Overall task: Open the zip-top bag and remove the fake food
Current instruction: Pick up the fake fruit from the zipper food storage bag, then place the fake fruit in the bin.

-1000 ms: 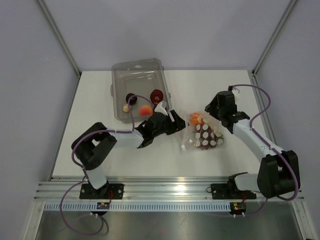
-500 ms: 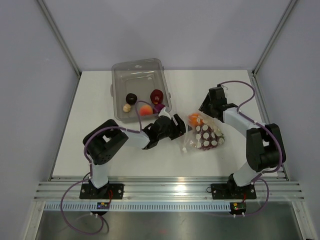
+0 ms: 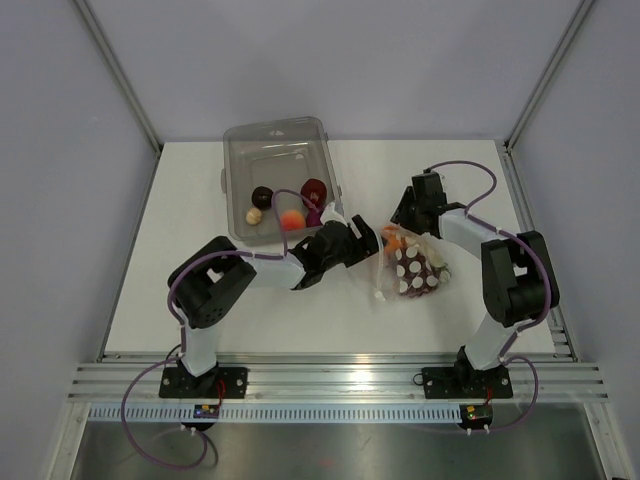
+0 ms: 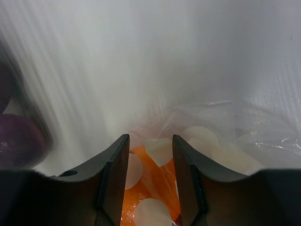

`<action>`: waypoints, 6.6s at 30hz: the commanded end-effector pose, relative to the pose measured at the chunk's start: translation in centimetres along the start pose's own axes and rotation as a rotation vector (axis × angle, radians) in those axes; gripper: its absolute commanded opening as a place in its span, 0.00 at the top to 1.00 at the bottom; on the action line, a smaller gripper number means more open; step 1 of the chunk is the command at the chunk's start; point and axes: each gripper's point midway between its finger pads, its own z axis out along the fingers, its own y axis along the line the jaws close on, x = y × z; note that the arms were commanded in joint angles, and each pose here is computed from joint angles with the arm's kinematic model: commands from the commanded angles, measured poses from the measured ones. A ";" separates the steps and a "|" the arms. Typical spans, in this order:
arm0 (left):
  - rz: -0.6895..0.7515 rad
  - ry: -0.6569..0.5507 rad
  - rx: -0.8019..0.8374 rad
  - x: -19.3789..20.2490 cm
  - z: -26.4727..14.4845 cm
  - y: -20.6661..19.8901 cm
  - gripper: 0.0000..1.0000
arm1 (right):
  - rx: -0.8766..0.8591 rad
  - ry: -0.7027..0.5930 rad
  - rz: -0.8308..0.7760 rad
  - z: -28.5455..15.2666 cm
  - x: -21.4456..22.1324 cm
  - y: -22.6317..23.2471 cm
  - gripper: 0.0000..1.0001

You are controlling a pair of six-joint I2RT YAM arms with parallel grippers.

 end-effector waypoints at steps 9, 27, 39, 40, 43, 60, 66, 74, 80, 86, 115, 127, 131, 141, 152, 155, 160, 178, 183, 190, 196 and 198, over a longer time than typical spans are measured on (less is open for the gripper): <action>0.152 -0.098 -0.083 -2.2 1.8 0.2 0.21 | -0.129 0.025 -0.016 -0.1 -0.1 2.9 0.52; 0.318 -0.174 -0.047 -3.4 2.9 -0.3 0.11 | -0.265 0.155 -0.015 -1.0 2.6 4.7 0.52; 0.345 -0.184 -0.114 -3.6 3.6 1.0 0.05 | -0.328 0.241 -0.003 -1.0 4.4 5.4 0.50; 0.341 -0.186 -0.115 -3.6 3.5 1.2 0.05 | -0.320 0.238 -0.005 -1.1 4.2 5.5 0.50; 0.336 -0.198 -0.094 -3.5 2.7 1.4 0.05 | -0.304 0.219 -0.003 -1.1 3.8 5.3 0.50; 0.398 -0.235 -0.161 -4.7 2.2 2.4 0.05 | -0.393 0.266 0.004 -2.1 4.7 6.5 0.49; 0.394 -0.216 -0.164 -4.3 2.9 2.8 0.12 | -0.391 0.259 0.006 -2.2 4.7 6.4 0.49; 0.390 -0.222 -0.122 -4.6 1.7 1.5 0.38 | -0.295 0.183 0.021 -2.2 3.3 5.1 0.49; 0.385 -0.199 -0.121 -4.6 0.5 0.7 0.41 | -0.211 0.105 0.028 -2.9 1.7 3.8 0.48; 0.355 -0.168 -0.110 -4.5 -0.2 -0.4 0.41 | -0.170 0.022 0.010 -5.4 0.5 2.8 0.42; 0.371 -0.078 -0.150 -5.3 -5.3 -2.2 0.41 | -0.210 -0.015 -0.027 -8.8 1.6 1.8 0.43; 0.358 -0.144 -0.193 -9.1 -10.2 0.2 0.41 | -0.229 -0.013 -0.025 -8.9 1.6 2.2 0.43; 0.318 -0.213 -0.188 -12.9 -12.4 0.5 0.41 | -0.240 -0.012 -0.022 -8.8 1.7 2.4 0.43; 0.264 -0.355 -0.259 -22.0 -15.2 0.5 0.41 | -0.254 -0.005 -0.013 -8.6 1.9 2.7 0.43; 0.263 -0.405 -0.436 -27.6 -14.2 4.2 0.41 | -0.264 -0.007 -0.007 -8.8 1.8 2.8 0.43; 0.262 -0.401 -0.492 -28.3 -14.0 6.2 0.41 | -0.269 -0.003 -0.007 -8.7 1.9 2.9 0.43; 0.251 -0.393 -0.537 -28.8 -13.8 9.0 0.41 | -0.274 -0.002 -0.005 -8.8 1.9 3.0 0.43; 0.221 -0.303 -0.585 -27.8 -11.1 13.0 0.36 | -0.288 -0.001 -0.002 -8.9 2.0 3.2 0.43; 0.212 -0.293 -0.600 -27.4 -11.0 13.6 0.24 | -0.283 -0.001 -0.003 -8.9 2.1 3.0 0.42; 0.206 -0.289 -0.619 -27.4 -11.2 14.1 0.10 | -0.288 -0.001 -0.002 -8.9 2.1 3.1 0.42; 0.128 -0.290 -0.595 -27.4 -11.7 15.4 0.01 | -0.289 -0.006 -0.002 -9.0 2.0 3.1 0.42; 0.139 -0.334 -0.575 -28.1 -12.4 14.6 0.01 | -0.290 -0.007 -0.002 -9.1 2.0 3.1 0.42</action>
